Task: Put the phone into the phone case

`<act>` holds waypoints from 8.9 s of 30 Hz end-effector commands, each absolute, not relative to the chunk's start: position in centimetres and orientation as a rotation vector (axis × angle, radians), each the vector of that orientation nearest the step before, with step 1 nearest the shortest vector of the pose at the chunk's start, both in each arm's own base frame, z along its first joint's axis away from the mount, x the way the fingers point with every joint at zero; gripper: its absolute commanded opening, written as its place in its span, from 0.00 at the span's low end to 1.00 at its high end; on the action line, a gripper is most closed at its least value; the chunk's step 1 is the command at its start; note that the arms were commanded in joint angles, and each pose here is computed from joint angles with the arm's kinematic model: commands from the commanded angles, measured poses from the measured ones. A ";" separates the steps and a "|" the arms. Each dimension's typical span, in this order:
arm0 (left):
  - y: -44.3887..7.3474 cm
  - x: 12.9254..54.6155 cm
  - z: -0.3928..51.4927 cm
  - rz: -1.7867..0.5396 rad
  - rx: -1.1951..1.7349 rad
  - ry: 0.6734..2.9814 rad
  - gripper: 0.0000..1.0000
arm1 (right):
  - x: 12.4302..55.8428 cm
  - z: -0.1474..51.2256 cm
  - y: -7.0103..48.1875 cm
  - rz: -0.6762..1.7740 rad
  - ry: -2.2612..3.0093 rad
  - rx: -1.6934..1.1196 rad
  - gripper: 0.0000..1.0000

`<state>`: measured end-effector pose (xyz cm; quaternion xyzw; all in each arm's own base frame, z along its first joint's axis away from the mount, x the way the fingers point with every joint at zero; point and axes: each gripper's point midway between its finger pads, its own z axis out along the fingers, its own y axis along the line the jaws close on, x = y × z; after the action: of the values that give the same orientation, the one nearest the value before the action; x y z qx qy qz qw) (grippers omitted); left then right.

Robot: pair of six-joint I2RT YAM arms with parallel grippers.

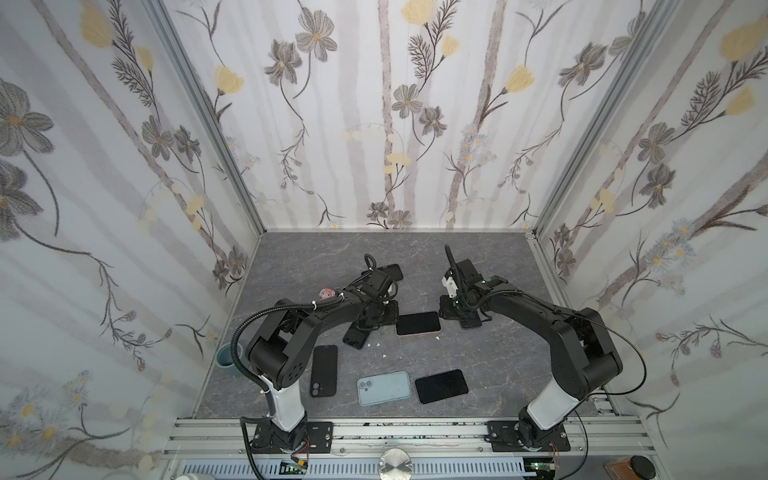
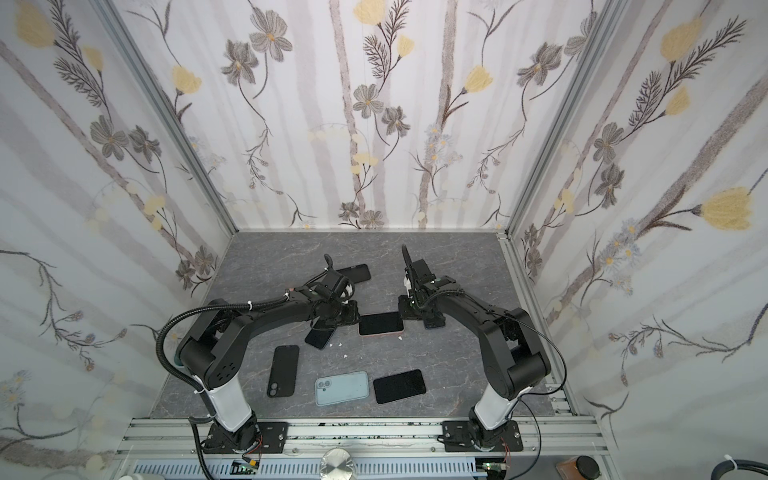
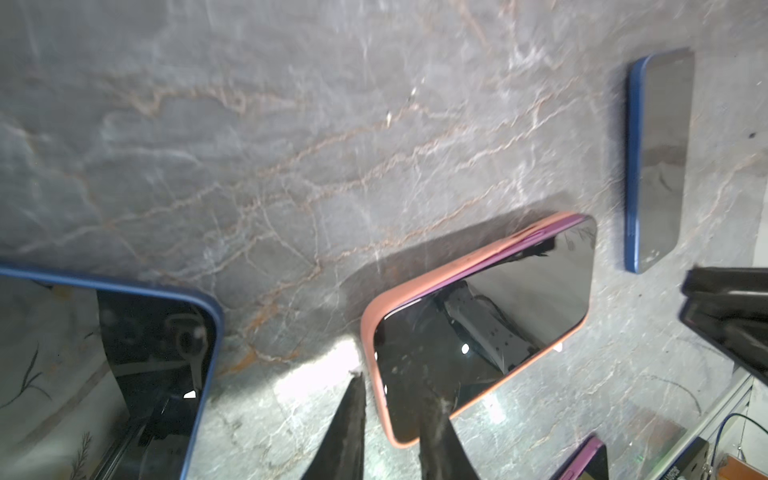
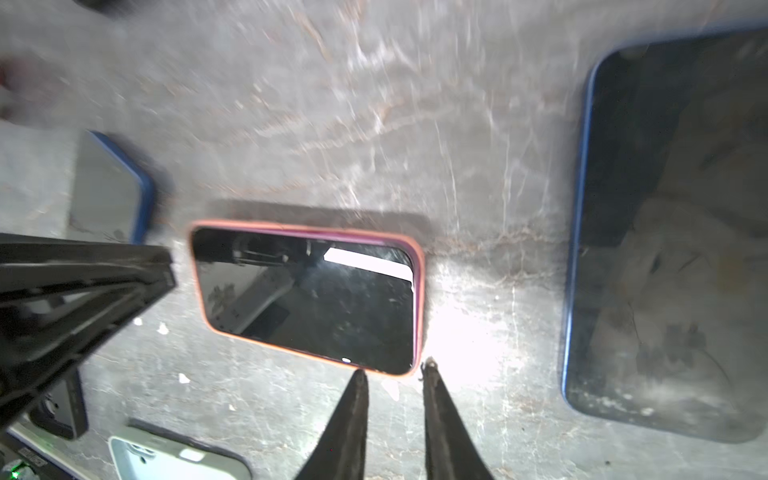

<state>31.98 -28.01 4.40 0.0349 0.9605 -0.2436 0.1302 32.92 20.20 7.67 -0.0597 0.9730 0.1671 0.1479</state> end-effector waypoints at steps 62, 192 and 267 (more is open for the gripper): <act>-28.6 34.0 3.2 -0.669 0.219 2.828 0.26 | 28.4 6.7 21.9 0.471 2.795 -0.069 0.30; -18.2 28.7 23.6 -0.535 0.455 1.794 1.00 | 32.7 3.4 26.9 0.218 2.402 -1.503 1.00; -15.6 27.2 24.9 -0.451 0.386 1.701 1.00 | 42.9 0.7 21.3 -0.063 2.773 -0.610 0.67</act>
<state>27.02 -15.64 23.59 0.1720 0.7552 -0.1950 0.6017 41.26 23.52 1.76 -0.2747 0.9501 0.0333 0.1443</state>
